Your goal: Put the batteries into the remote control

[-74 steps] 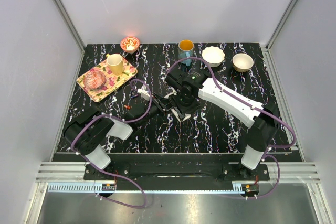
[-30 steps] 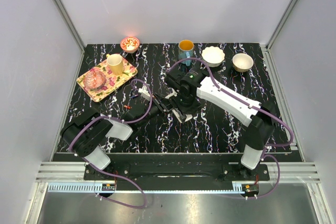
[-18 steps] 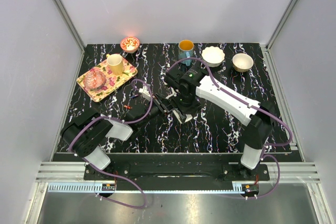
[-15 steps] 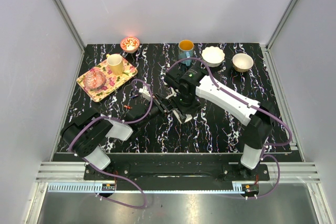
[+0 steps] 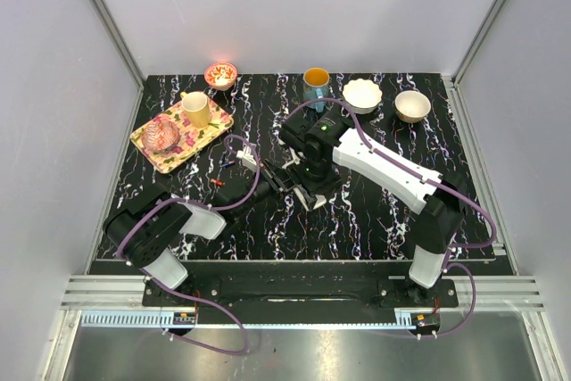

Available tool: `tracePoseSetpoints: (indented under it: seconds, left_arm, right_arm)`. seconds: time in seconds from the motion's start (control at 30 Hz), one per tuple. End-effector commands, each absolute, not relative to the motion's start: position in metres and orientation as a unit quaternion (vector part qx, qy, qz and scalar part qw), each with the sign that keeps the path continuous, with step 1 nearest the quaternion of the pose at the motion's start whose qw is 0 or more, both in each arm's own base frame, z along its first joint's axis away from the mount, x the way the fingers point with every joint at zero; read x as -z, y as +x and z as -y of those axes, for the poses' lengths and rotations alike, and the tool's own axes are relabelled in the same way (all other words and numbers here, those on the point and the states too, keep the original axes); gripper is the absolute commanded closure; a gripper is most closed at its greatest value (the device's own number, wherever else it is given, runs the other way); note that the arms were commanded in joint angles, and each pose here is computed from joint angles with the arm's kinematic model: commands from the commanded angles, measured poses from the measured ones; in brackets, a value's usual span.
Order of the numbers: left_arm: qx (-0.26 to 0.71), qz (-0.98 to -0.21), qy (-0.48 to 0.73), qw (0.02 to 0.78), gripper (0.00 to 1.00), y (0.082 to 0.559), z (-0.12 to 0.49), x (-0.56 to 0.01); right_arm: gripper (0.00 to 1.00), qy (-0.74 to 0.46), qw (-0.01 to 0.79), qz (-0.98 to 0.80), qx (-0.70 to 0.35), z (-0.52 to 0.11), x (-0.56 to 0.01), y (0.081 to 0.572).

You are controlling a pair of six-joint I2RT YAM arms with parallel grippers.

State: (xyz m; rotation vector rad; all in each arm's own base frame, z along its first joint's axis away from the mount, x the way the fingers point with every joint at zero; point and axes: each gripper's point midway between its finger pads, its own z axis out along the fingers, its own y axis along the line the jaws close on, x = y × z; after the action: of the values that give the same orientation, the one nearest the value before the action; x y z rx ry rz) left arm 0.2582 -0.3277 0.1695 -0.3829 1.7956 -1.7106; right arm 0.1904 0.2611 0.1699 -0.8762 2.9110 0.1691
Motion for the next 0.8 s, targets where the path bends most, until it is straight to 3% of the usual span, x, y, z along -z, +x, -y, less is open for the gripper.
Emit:
tracePoseSetpoints:
  seconds: [0.0, 0.77]
  left_arm:
    - [0.756, -0.535, -0.070, 0.370, 1.00, 0.232, 0.322, -0.270]
    - [0.769, -0.528, -0.052, 0.358, 1.00, 0.219, 0.332, -0.278]
  right_arm:
    - [1.00, -0.292, 0.061, -0.951, -0.079, -0.273, -0.178, 0.195]
    - [1.00, -0.283, 0.074, -0.953, -0.081, -0.277, -0.177, 0.205]
